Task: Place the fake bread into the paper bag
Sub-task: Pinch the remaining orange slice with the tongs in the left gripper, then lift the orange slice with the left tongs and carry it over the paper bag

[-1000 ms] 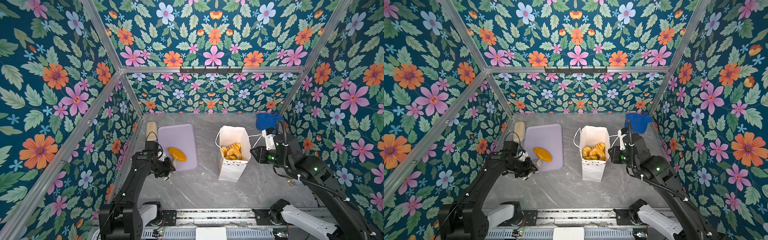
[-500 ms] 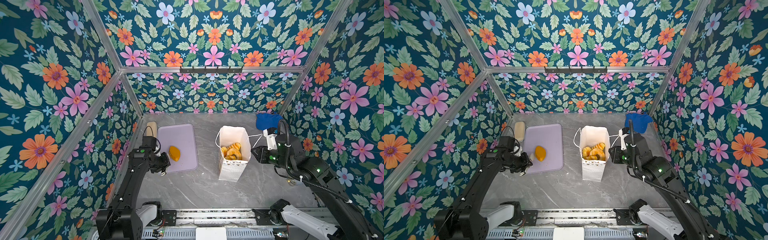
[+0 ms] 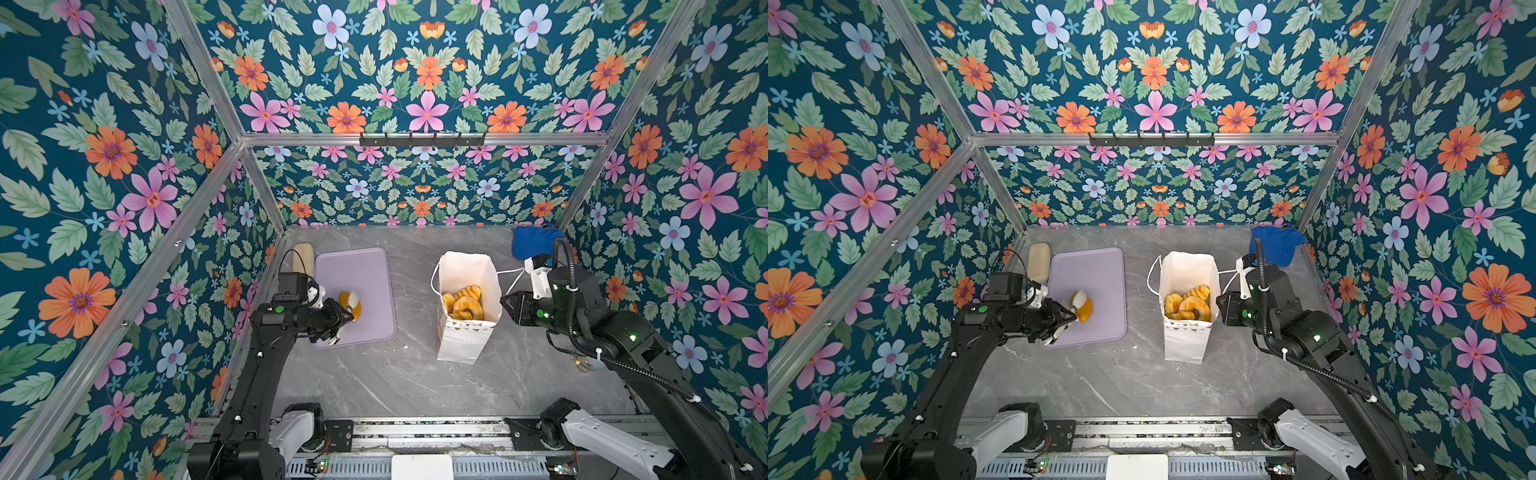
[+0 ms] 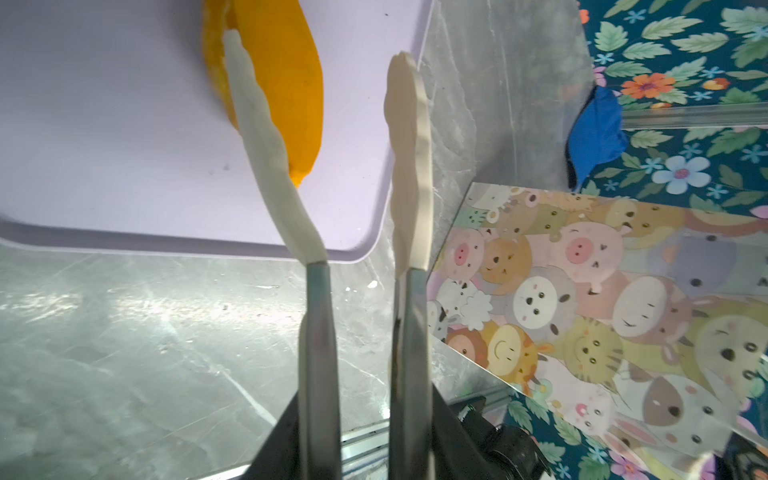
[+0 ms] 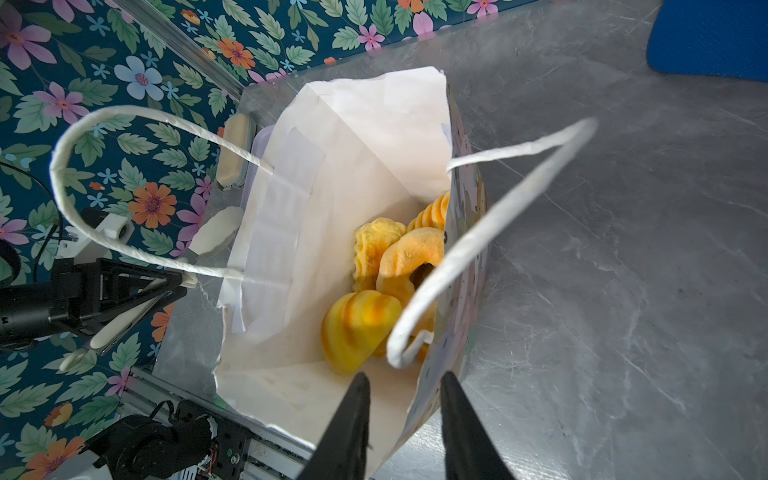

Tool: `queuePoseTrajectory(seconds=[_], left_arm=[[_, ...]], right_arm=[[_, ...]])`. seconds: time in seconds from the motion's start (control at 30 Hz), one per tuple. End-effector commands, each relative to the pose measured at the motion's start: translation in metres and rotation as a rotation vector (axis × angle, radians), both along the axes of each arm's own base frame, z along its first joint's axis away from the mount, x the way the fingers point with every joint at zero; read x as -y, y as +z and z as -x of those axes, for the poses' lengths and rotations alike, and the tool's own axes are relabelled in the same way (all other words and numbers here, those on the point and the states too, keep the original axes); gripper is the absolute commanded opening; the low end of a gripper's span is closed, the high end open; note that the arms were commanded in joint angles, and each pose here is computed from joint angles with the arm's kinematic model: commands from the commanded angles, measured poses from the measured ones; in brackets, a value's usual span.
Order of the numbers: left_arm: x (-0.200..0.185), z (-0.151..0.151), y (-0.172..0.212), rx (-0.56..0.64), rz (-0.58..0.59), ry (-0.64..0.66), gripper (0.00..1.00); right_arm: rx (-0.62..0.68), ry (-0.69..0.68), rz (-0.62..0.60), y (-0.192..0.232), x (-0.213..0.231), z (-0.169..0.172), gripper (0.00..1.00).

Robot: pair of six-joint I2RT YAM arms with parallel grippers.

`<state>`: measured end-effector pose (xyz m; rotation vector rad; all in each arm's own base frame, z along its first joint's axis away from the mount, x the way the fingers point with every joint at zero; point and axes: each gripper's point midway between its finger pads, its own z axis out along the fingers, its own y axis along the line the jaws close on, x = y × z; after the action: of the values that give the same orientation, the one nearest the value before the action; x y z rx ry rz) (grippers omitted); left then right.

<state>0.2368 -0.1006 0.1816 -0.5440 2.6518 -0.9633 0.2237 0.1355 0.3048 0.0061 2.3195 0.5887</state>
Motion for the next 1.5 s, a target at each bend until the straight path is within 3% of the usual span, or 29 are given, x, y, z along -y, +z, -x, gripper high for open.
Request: queuePoseTrajectory(seconds=[0.0,0.27,0.5,0.8,1.1,1.3,1.47], left_arm=[[0.011,-0.007,0.013,0.044,0.085,-0.015,0.45],[-0.002,0.012,-0.011,-0.057,-0.020,-0.024,0.46],[-0.024,0.020,-0.007,-0.067,-0.088,0.001,0.48],[0.001,0.018,-0.026,-0.063,0.116,0.016,0.47],[0.005,0.011,-0.037,-0.043,0.171,0.048,0.45],[0.004,0.004,-0.043,-0.025,0.183,0.082,0.39],[-0.001,-0.003,-0.046,-0.013,0.163,0.110,0.26]], right_arm=[[0.020,-0.007,-0.010,0.006,0.000,-0.002,0.30],[0.023,-0.012,-0.006,0.006,0.002,-0.001,0.30],[0.029,-0.010,-0.013,0.008,0.002,0.000,0.30],[0.033,-0.013,-0.013,0.010,0.002,-0.002,0.30],[0.031,-0.018,-0.007,0.010,0.003,-0.002,0.30],[0.032,-0.017,0.001,0.010,0.004,-0.001,0.30],[0.033,-0.018,-0.002,0.011,0.005,0.000,0.30]])
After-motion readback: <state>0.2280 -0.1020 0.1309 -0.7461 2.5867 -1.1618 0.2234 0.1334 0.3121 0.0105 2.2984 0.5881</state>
